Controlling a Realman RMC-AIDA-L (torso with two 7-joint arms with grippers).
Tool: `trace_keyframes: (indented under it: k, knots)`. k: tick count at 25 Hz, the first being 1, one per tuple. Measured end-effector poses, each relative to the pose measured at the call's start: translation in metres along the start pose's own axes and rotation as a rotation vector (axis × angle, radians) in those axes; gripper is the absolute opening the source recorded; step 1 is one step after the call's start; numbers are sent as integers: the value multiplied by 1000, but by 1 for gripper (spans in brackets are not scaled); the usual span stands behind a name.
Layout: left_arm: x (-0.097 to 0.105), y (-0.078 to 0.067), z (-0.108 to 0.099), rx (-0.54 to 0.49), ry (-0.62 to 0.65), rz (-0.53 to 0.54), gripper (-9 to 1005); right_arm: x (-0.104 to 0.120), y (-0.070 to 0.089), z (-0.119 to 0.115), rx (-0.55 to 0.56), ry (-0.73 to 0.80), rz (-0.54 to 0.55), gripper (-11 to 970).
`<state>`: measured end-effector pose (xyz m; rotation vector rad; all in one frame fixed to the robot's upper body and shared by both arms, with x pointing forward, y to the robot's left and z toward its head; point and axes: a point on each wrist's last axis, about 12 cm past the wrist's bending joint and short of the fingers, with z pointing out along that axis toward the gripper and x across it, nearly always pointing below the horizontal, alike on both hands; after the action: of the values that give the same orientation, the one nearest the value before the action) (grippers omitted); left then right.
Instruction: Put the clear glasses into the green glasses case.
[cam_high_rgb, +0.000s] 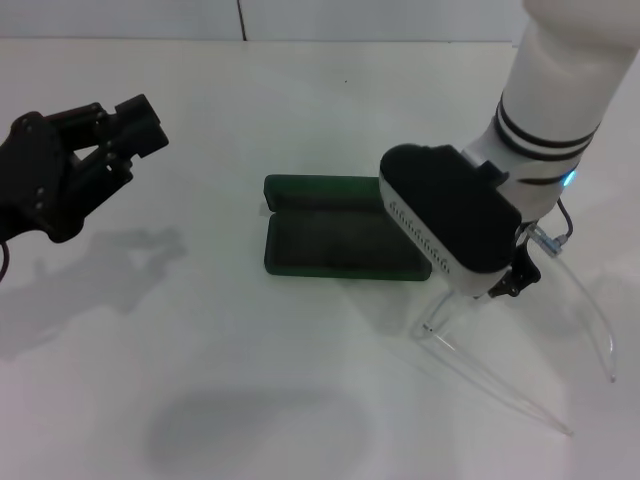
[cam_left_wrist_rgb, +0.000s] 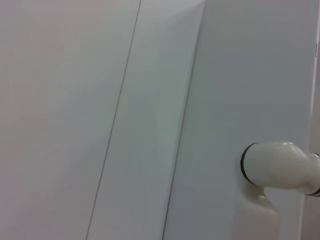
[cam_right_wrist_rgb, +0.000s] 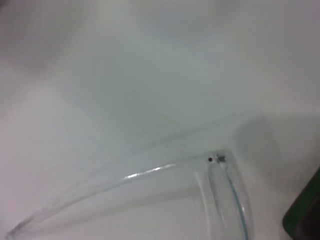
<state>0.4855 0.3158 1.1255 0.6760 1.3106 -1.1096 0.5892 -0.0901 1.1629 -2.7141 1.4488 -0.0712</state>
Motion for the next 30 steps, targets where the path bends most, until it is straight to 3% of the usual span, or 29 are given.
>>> trace_keyframes:
  k: [4, 21, 26, 30]
  knots:
    - [1, -1, -2, -4, 0, -3, 195, -3, 2, 5, -2, 26, -6, 151]
    - [1, -4, -10, -20, -4, -6, 194, -15, 16, -12, 39, -30, 47, 114]
    - [2, -4, -9, -18, -9, -9, 194, 0, 20, -33, 132, -130, 152, 114]
    - [2, -6, -5, 5, -28, -6, 195, 23, 35, -62, 245, -282, 274, 114]
